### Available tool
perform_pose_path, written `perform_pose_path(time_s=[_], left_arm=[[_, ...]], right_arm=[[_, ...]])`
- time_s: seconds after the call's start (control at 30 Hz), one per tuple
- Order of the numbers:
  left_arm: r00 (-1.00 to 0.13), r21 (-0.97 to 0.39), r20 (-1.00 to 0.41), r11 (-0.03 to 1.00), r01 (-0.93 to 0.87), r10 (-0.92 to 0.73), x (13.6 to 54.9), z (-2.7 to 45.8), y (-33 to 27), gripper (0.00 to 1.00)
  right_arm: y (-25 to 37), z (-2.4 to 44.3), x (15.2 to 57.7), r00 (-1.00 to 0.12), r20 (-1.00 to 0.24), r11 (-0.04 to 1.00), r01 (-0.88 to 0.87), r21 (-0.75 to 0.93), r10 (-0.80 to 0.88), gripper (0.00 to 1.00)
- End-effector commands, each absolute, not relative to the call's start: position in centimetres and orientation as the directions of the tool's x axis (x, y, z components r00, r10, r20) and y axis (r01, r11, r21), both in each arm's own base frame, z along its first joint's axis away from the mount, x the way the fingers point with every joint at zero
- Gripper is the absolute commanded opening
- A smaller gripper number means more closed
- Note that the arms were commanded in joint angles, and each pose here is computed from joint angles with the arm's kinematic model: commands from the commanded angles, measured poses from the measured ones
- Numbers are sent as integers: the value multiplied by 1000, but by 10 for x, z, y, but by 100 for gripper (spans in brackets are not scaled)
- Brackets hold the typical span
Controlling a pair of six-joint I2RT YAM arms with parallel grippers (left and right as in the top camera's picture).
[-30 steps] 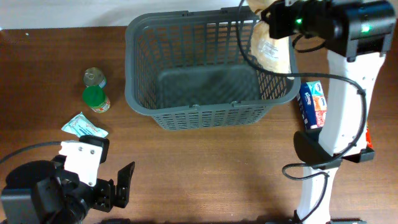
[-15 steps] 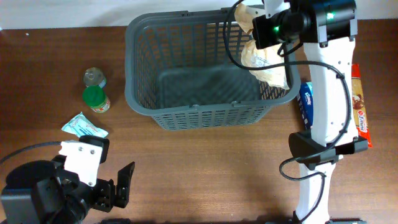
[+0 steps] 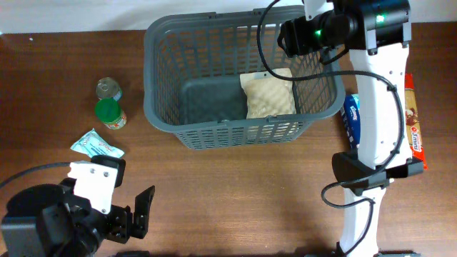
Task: Pack container
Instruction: 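Carry the pouch into the basket and open the right gripper, then move the right gripper to the blue Kleenex pack and grasp it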
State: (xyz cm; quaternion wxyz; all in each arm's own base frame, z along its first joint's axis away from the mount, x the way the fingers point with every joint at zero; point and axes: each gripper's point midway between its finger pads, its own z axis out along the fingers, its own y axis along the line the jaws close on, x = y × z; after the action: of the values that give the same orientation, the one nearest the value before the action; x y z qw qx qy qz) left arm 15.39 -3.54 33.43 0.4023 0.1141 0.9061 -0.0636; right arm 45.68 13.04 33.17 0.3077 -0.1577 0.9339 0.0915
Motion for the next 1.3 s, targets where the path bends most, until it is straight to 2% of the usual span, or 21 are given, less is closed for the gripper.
perform_pose_path(time_s=[0.0, 0.2, 0.37, 0.5, 0.73, 0.97, 1.27], left_arm=[[-650, -30, -743, 962, 270, 159, 154, 334, -38, 99], [-650, -30, -743, 962, 270, 159, 154, 334, -38, 99], [-650, -30, -743, 962, 270, 159, 154, 334, -38, 99], [-650, -30, -743, 962, 270, 159, 154, 334, -38, 99], [-650, -30, -743, 962, 270, 159, 154, 334, -38, 99], [-650, -30, -743, 962, 270, 159, 154, 334, -37, 99], [-650, -30, -743, 962, 270, 159, 154, 334, -37, 99]], right_arm=[[119, 371, 440, -698, -674, 941, -338, 13, -242, 75], [61, 401, 433, -673, -720, 981, -188, -57, -171, 75], [-21, 418, 424, -662, -748, 998, 1, -59, -44, 76], [-87, 414, 418, -672, -740, 991, 114, -69, 26, 76], [-150, 352, 429, -761, -639, 989, 147, -9, 107, 80], [-154, 253, 451, -861, -506, 998, 49, 26, 55, 83], [-137, 149, 449, -906, -419, 988, -118, 96, -68, 88]])
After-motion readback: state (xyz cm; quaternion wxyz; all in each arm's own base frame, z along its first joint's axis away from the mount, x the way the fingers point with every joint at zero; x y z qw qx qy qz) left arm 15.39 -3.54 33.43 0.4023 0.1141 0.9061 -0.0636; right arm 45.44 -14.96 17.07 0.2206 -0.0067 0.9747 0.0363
